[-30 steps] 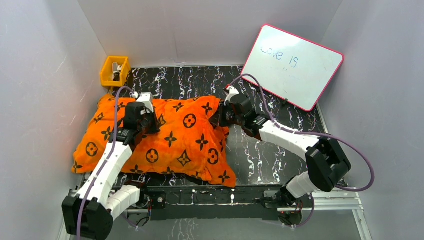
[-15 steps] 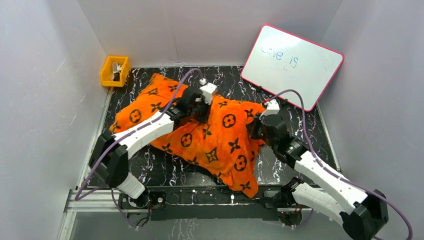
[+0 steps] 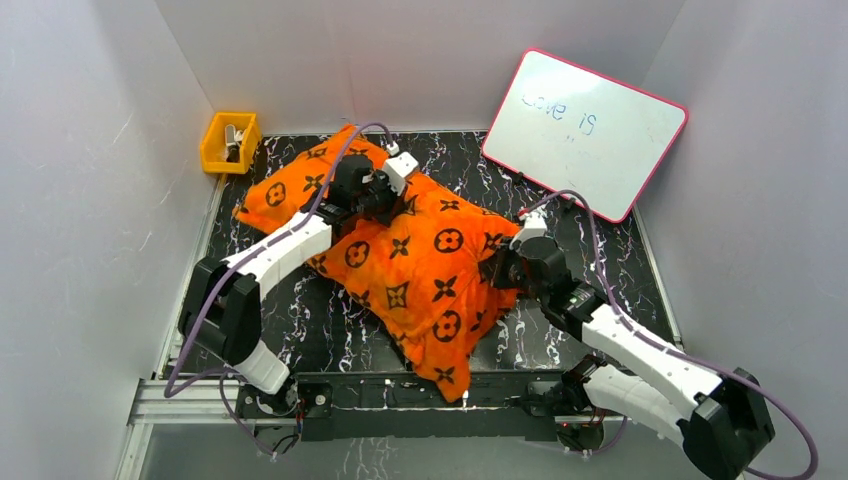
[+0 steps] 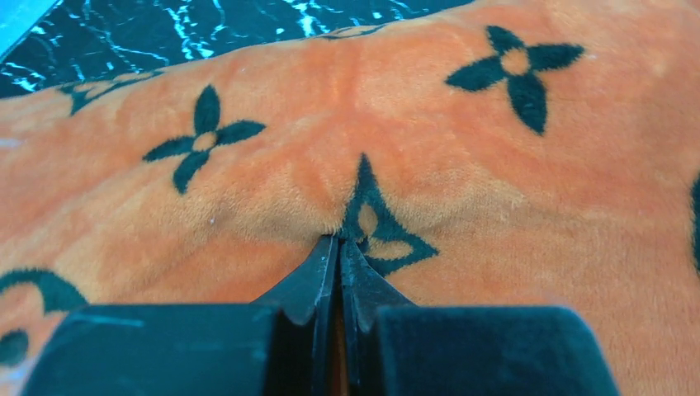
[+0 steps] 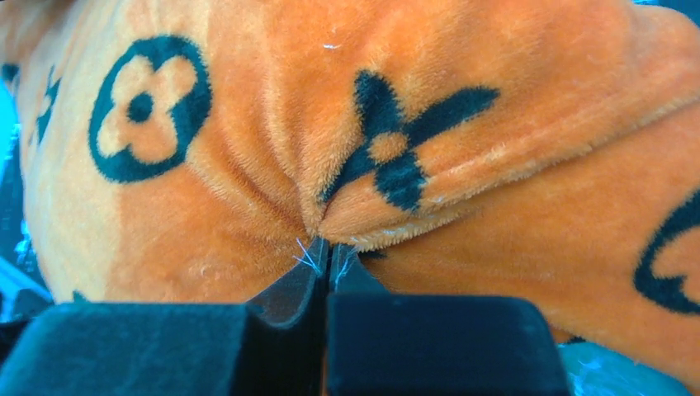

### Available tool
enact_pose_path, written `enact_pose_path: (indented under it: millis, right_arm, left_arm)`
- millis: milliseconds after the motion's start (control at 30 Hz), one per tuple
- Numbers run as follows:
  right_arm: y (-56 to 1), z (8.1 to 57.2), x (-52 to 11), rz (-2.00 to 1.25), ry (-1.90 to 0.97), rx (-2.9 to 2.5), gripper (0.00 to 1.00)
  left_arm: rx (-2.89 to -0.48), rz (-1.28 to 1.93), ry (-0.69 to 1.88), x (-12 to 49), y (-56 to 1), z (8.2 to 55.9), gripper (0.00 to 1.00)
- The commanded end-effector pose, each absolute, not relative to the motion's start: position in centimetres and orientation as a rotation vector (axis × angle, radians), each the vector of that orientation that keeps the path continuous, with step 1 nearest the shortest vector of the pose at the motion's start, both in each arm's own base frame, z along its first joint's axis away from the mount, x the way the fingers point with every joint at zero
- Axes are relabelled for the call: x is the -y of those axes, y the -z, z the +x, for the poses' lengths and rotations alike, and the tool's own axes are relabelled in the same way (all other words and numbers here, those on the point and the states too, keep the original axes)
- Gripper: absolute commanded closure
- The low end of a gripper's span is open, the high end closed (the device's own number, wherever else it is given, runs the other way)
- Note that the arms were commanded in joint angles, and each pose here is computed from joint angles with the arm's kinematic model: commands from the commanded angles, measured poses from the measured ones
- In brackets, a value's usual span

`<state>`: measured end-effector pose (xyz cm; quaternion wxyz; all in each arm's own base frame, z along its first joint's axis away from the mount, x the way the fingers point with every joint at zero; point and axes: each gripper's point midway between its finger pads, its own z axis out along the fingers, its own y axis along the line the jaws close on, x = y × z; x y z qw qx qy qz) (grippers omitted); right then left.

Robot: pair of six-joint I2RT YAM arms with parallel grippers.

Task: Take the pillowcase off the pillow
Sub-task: Move the pillow to the center of the board.

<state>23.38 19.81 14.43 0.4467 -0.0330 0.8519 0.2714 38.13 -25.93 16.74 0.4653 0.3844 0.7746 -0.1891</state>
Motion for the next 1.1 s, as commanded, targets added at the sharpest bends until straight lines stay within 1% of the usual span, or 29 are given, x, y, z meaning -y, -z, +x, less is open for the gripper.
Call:
enact_pose_path:
  millis: [0,67,133,167,200,233,267,300,367,400,433,467,533,567,633,700,767,833,900,933,1067]
  right_arm:
    - [-16.7,23.2,-24.7,-0.196,-0.906,-2.075,0.86]
    - [-17.3,23.4,-25.8,-0.221,-0.95,-2.073,0.72]
    - [-18.2,23.6,-26.4,-0.242,-0.963,-2.058,0.58]
    - [-18.5,23.7,-26.3,-0.244,-0.954,-2.052,0.52]
    - [-18.8,23.8,-26.1,-0.246,-0.94,-2.041,0.45]
    - [-19.1,23.9,-25.8,-0.246,-0.925,-2.029,0.39]
    - [-19.6,23.9,-25.4,-0.244,-0.907,-2.011,0.33]
    - [-20.3,23.9,-24.9,-0.24,-0.89,-1.984,0.27]
    - [-21.1,24.0,-23.8,-0.223,-0.846,-1.951,0.21]
    - [-21.4,24.1,-23.3,-0.217,-0.823,-1.936,0.19]
    - [-21.6,23.9,-22.8,-0.213,-0.803,-1.934,0.17]
    - [-21.7,23.8,-22.3,-0.209,-0.785,-1.931,0.17]
    - [-22.1,23.6,-21.6,-0.204,-0.763,-1.926,0.17]
    - [-22.2,23.5,-21.3,-0.2,-0.753,-1.925,0.17]
    - [-22.2,23.3,-20.8,-0.188,-0.735,-1.93,0.16]
    - [-22.1,23.2,-20.1,-0.162,-0.712,-1.94,0.16]
    - [-21.8,23.0,-19.5,-0.136,-0.694,-1.949,0.16]
    - [-21.4,22.8,-18.9,-0.116,-0.68,-1.961,0.16]
    - [-21.1,22.6,-18.5,-0.096,-0.669,-1.971,0.16]
    - [-20.7,22.5,-18.3,-0.091,-0.663,-1.981,0.16]
    - [-20.1,22.1,-17.5,-0.057,-0.637,-2.004,0.16]
  left_arm:
    - [-1.779,0.879,0.31,23.6,-20.0,44.8,1.0]
    - [-1.778,0.851,0.297,22.3,-20.6,46.7,1.0]
    - [-1.772,0.829,0.336,21.8,-21.6,47.6,1.0]
    - [-1.775,0.809,0.355,21.7,-22.3,47.9,0.92]
    - [-1.78,0.798,0.369,21.7,-23.1,47.9,0.57]
    - [-1.783,0.808,0.388,21.8,-24.0,47.7,0.3]
    - [-1.789,0.834,0.419,22.1,-24.7,47.1,0.05]
    - [-1.811,0.867,0.459,22.4,-24.9,46.2,0.02]
    - [-1.842,0.949,0.589,23.0,-25.9,44.2,0.02]
    - [-1.829,0.988,0.663,23.4,-27.3,43.3,0.02]
    - [-1.82,1.049,0.792,24.0,-28.1,41.3,0.02]
    - [-1.846,1.083,0.86,23.9,-28.3,40.0,0.02]
    - [-1.784,1.216,1.161,24.8,-30.4,35.0,0.02]
    - [-1.739,1.238,1.254,24.9,-31.3,33.4,0.02]
    - [-1.685,1.239,1.333,25.3,-32.0,31.9,0.02]
    - [-1.703,1.226,1.385,25.7,-31.9,31.1,0.02]
    - [-1.741,1.225,1.372,26.9,-31.3,30.3,0.02]
    - [-1.773,1.238,1.21,29.2,-29.9,29.7,0.02]
    - [-1.702,1.225,1.048,31.6,-29.5,28.9,0.02]
    - [-1.635,1.191,0.999,32.6,-30.5,28.3,0.02]
    - [-1.578,1.041,0.885,33.5,-30.0,28.2,0.02]
